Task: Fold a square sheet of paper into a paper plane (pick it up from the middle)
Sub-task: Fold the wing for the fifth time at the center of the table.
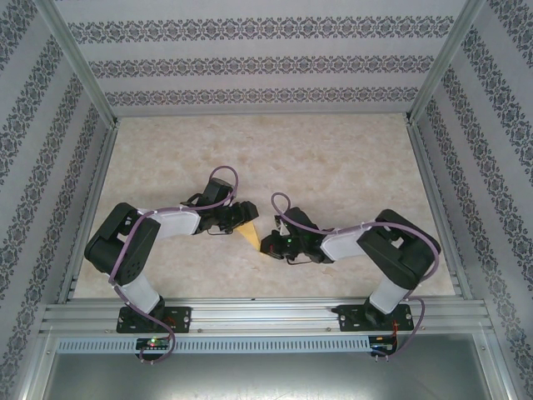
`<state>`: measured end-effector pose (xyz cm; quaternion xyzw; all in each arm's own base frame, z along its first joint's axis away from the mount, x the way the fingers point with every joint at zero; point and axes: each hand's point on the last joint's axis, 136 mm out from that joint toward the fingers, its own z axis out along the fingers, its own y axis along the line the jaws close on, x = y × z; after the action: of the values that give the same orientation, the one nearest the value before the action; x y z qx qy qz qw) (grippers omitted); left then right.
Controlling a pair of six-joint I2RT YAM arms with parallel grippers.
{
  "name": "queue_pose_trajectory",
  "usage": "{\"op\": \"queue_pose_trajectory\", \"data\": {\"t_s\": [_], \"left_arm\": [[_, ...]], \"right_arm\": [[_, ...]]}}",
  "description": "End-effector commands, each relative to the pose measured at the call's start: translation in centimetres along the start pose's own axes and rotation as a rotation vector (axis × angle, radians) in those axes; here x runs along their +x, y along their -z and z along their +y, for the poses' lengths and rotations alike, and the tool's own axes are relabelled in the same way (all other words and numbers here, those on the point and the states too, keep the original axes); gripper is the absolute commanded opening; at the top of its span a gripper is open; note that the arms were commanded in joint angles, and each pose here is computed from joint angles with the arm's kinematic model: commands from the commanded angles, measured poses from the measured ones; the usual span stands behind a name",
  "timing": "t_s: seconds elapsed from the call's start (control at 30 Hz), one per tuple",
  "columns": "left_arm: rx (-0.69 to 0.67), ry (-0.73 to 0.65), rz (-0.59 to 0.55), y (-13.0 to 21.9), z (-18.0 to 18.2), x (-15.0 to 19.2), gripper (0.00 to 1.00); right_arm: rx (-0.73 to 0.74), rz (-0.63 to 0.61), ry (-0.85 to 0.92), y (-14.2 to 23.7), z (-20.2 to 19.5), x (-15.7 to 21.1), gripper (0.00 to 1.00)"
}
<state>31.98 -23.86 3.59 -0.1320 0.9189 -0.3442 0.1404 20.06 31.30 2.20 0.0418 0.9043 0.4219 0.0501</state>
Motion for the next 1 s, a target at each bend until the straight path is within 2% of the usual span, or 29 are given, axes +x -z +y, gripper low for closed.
{"op": "queue_pose_trajectory", "data": {"t_s": [0.0,0.13,0.3,0.5,0.77,0.97], "left_arm": [[-0.157,0.076,0.054,-0.4,4.8,1.7,0.66],[-0.153,0.073,0.052,-0.3,4.6,1.6,0.66],[-0.15,0.073,0.054,-0.3,4.6,1.7,0.67],[-0.145,0.067,0.058,-0.4,4.5,1.7,0.67],[-0.14,0.062,0.054,-0.3,4.3,1.6,0.67],[-0.075,0.011,0.052,0.3,2.1,1.0,0.7]], "right_arm": [[0.058,0.017,0.059,1.2,0.7,0.7,0.06],[-0.009,-0.027,0.11,1.2,4.3,-1.2,0.05],[-0.032,-0.04,0.098,-0.8,5.9,-3.1,0.05],[0.028,-0.065,0.046,-2.7,3.8,-4.4,0.08],[0.182,0.027,-0.053,-2.9,-3.2,-0.8,0.04],[0.185,0.051,-0.09,-3.1,-4.5,0.4,0.0]]}}
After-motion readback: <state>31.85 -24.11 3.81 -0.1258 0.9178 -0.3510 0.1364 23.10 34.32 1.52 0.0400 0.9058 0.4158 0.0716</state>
